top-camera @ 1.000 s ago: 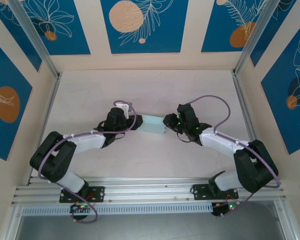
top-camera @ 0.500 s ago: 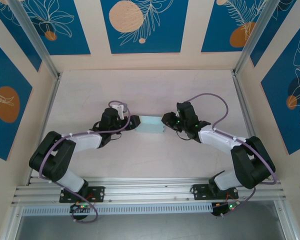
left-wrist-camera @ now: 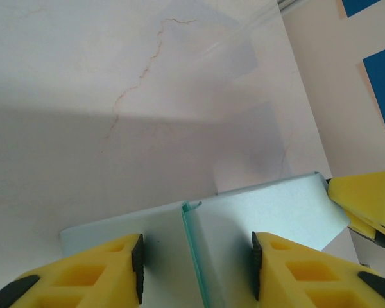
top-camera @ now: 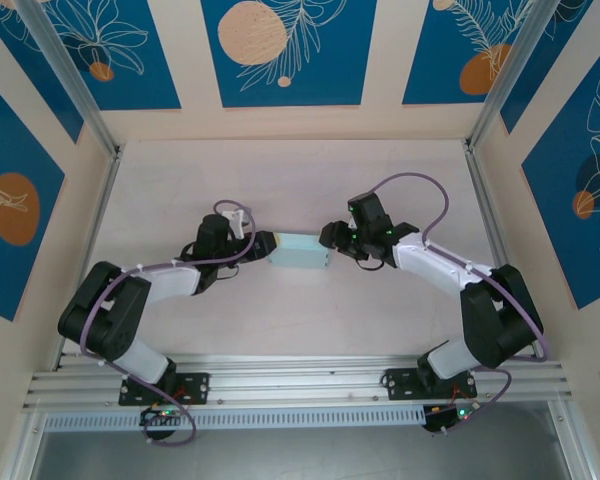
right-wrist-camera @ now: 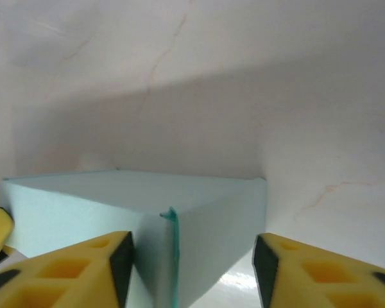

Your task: Fold the paper box

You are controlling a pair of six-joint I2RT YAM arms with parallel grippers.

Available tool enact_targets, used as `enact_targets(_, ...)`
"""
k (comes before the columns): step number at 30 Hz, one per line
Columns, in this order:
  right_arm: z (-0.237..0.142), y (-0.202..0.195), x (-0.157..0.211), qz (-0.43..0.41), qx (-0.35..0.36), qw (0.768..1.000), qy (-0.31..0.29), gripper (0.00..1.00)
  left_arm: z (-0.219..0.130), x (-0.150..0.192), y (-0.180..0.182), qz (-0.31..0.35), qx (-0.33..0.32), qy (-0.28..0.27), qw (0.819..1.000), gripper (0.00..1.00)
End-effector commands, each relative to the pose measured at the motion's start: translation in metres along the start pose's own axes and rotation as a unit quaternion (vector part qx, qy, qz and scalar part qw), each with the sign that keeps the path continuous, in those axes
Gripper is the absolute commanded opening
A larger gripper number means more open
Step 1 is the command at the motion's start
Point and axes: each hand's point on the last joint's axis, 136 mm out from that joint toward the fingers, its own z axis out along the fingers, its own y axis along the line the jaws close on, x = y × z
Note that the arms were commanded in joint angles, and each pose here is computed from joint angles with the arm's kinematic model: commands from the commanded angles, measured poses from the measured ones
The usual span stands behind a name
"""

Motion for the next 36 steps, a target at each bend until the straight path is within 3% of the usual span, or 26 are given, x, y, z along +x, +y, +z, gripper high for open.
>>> enact_targets(1,-0.013,-0.009,0.011,-0.02,0.032,0.998,0.043,0.62,-0.003,0.068,0.068,-0.056,-0.105,0.095,0.988,0.43)
enact_targets(5,-0.028,0.001,0.003,-0.01,-0.006,0.999,0.037,0.68,-0.001,0.066,0.066,-0.057,-0.1,0.091,0.989,0.43)
enact_targets(11,-0.032,0.01,0.013,0.035,-0.103,0.991,0.073,0.74,-0.001,0.065,0.067,-0.056,-0.104,0.092,0.989,0.42)
enact_targets(17,-0.019,0.005,0.019,0.068,-0.143,0.982,0.102,0.64,-0.002,0.065,0.066,-0.056,-0.104,0.092,0.989,0.42)
enact_targets(36,0.0,-0.018,0.028,0.109,-0.156,0.975,0.116,0.54,-0.004,0.067,0.069,-0.058,-0.112,0.094,0.988,0.42)
